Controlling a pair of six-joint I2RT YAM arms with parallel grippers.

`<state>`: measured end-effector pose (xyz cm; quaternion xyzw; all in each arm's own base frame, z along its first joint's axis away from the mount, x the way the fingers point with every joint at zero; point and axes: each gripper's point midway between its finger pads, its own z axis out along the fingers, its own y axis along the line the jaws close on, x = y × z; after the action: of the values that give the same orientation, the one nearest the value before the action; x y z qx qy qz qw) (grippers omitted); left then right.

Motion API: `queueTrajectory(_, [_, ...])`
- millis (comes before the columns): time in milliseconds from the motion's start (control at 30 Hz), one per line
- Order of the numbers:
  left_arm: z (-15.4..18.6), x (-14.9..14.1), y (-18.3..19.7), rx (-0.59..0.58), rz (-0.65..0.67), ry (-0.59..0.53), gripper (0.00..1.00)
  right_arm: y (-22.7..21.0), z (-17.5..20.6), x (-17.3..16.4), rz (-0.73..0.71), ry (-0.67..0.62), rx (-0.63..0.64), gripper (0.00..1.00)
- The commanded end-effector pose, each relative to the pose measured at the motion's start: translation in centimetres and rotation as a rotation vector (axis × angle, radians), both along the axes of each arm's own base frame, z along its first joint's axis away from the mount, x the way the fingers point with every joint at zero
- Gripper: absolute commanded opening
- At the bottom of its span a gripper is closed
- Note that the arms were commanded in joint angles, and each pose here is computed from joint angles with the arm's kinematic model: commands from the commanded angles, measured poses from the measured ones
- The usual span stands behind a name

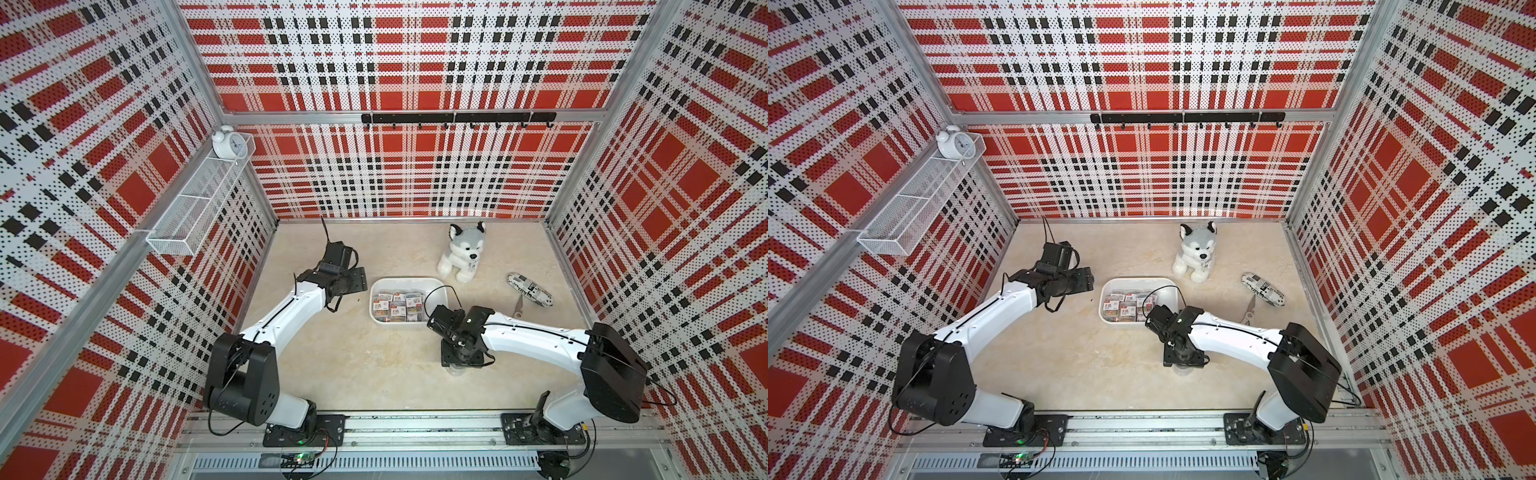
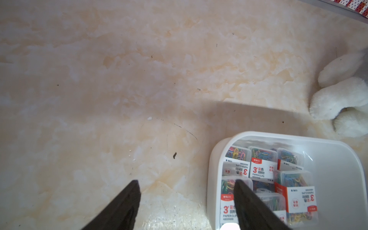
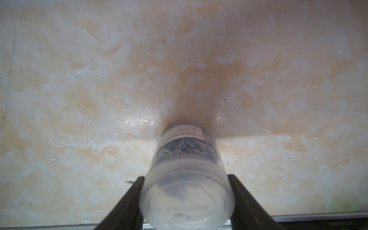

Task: Take the paper clips out of the storage box
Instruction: Place the boxed paper clips at the center of the board.

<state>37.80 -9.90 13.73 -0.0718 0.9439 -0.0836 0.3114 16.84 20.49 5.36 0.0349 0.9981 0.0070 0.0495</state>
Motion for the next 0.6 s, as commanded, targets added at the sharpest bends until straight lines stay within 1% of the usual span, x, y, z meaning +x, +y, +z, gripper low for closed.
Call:
queueTrajectory(0, [1.1,1.0,-0.2,-0.006,-0.009,-0.031,0.77,-0.3,0.6,0.7,-0.007,-0.026,-0.007,0.59])
queueTrajectory(133, [1.4,1.2,-0.3,-0.008,-0.01,-0.038,0.77,-0.3,0.4,0.4,-0.013,-0.017,-0.001,0.62])
queueTrajectory(200, [1.3,1.2,-0.3,-0.007,-0.01,-0.035,0.77,-0.3,0.4,0.4,-0.013,-0.019,0.0,0.67])
queueTrajectory(433, [1.3,1.3,-0.4,-0.01,-0.013,-0.036,0.78,-0.3,0.8,0.6,-0.006,-0.022,-0.008,0.79])
queueTrajectory(467, [1.3,1.4,-0.4,-0.01,-0.014,-0.036,0.78,-0.4,1.1,0.6,-0.009,-0.023,-0.015,0.82])
queueTrajectory(567, [1.5,1.6,-0.5,-0.011,-0.013,-0.039,0.78,-0.4,2.5,1.1,-0.001,-0.037,-0.03,0.87])
